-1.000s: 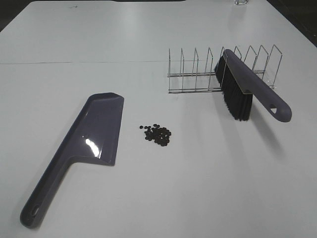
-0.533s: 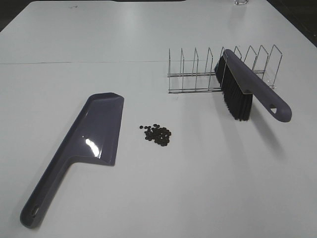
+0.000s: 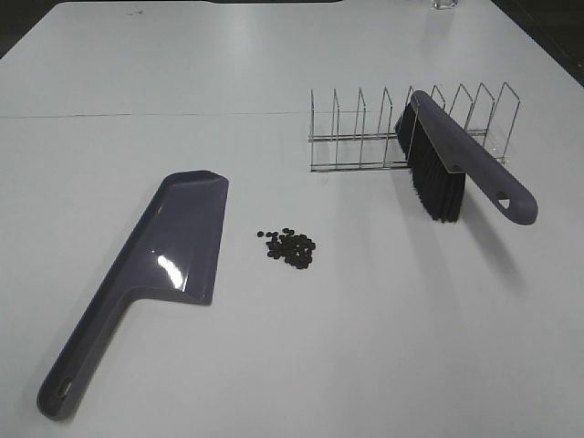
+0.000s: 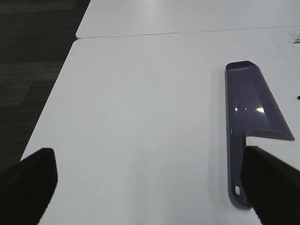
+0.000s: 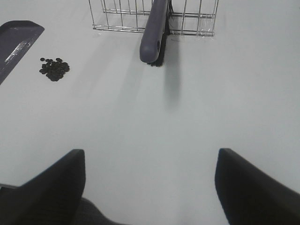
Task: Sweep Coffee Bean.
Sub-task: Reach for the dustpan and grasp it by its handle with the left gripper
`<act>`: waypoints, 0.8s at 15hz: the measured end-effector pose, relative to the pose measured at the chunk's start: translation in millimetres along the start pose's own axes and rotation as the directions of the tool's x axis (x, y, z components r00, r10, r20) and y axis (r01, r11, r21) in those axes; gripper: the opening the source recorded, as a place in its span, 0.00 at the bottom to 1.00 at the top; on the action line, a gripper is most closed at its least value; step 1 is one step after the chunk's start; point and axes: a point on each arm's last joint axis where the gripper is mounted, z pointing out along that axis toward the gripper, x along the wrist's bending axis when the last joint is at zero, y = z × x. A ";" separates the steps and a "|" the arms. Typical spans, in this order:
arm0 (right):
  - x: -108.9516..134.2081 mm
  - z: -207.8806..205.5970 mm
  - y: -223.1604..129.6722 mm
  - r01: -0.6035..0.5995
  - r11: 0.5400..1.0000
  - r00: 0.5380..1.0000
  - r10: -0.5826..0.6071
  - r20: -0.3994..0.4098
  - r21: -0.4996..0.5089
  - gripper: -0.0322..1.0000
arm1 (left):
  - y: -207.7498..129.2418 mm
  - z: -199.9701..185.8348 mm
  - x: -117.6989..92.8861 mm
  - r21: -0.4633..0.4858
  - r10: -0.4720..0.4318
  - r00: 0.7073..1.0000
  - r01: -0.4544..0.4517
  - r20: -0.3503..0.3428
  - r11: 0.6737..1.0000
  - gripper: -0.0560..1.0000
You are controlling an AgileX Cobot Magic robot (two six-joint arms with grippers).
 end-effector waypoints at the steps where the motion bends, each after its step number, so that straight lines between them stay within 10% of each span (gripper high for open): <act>1: 0.0 0.0 0.0 0.000 1.000 1.000 0.000 0.000 0.000 0.69 | 3.7 3.2 0.4 0.035 -0.001 1.000 0.001 0.002 0.999 0.99; 4: 0.0 0.0 0.0 0.000 1.000 1.000 0.000 0.000 0.000 0.69 | 30.0 20.3 2.7 0.281 -0.044 0.999 0.040 0.010 0.959 0.99; 12: 0.0 0.0 0.0 0.000 1.000 1.000 0.000 0.000 0.000 0.69 | 76.5 81.5 9.2 0.569 -0.152 0.986 0.160 -0.060 0.807 0.99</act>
